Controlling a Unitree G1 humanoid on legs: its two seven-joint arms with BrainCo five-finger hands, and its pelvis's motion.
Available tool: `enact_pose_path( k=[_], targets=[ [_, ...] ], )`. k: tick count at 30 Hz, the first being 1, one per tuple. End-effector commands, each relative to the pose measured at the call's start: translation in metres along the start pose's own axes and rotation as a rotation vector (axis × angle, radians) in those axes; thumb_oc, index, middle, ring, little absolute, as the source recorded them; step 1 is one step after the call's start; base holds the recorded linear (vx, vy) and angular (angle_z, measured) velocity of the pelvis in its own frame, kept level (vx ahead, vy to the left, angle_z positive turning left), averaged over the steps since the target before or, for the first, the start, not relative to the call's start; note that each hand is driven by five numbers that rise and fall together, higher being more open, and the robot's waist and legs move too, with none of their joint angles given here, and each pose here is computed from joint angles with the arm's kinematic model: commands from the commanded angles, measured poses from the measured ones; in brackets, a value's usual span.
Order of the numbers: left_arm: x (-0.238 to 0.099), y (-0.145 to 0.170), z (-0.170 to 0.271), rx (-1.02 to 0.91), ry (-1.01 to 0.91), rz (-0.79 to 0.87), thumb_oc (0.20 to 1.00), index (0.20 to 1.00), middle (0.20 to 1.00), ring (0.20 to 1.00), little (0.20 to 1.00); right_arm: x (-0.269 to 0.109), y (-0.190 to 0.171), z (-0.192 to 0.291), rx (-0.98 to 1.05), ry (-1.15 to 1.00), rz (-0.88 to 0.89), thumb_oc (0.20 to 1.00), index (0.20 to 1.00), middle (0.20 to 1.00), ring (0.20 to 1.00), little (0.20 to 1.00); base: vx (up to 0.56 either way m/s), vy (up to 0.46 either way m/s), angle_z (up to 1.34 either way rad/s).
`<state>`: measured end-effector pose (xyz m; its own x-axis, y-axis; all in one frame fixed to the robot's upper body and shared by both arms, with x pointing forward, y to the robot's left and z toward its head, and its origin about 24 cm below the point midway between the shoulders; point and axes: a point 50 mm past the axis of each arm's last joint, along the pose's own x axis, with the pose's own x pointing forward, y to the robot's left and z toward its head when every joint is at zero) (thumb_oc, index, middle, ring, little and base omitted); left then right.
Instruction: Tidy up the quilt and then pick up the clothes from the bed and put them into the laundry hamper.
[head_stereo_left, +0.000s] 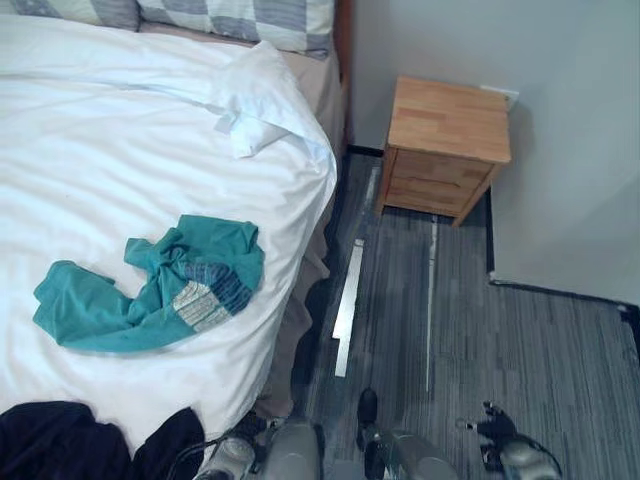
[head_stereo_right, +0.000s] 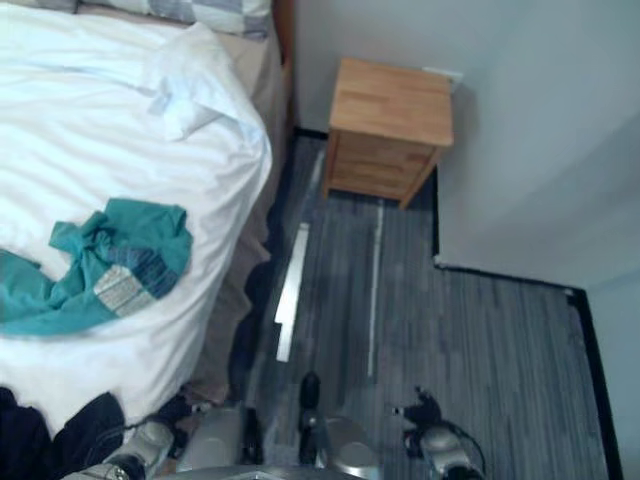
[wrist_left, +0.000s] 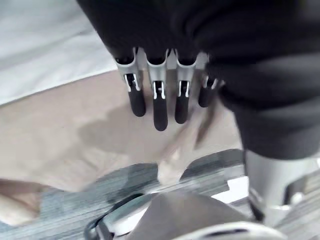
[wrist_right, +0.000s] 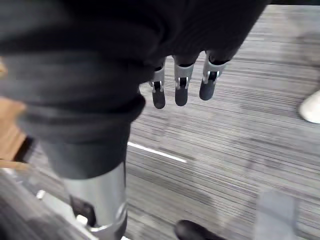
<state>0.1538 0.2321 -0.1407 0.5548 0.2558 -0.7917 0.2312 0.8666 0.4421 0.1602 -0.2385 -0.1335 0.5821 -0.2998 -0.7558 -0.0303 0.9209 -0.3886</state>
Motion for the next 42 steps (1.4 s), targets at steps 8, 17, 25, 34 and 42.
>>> enact_pose_path(
  k=[8,17,25,34,42],
  targets=[
    [-0.003,0.007,-0.01,0.139,0.0,0.119,1.0,1.0,1.0,1.0,1.0,-0.006,-0.009,-0.015,-0.078,-0.004,-0.027,1.0,1.0,1.0,1.0,1.0,0.5,0.044,0.1],
    [-0.001,0.013,-0.005,0.155,-0.017,0.139,1.0,1.0,1.0,1.0,1.0,-0.003,-0.014,0.015,-0.087,-0.121,-0.057,1.0,1.0,1.0,1.0,1.0,0.38,-0.271,1.02],
    [-0.011,0.017,-0.044,0.093,0.097,0.18,1.0,1.0,1.0,1.0,1.0,-0.024,-0.041,0.069,-0.053,-0.442,-0.197,1.0,1.0,1.0,1.0,1.0,0.38,-0.581,1.44],
    [-0.007,0.002,-0.02,0.097,0.018,0.121,1.0,1.0,1.0,1.0,1.0,-0.062,-0.146,0.137,-0.073,-0.725,-0.613,1.0,1.0,1.0,1.0,1.0,-0.05,-0.289,1.05],
    [-0.004,0.031,-0.029,0.24,0.049,0.11,1.0,1.0,1.0,1.0,1.0,-0.092,-0.197,0.189,-0.197,-0.858,-0.781,1.0,1.0,1.0,1.0,1.0,-0.05,-0.069,1.21]
  ],
)
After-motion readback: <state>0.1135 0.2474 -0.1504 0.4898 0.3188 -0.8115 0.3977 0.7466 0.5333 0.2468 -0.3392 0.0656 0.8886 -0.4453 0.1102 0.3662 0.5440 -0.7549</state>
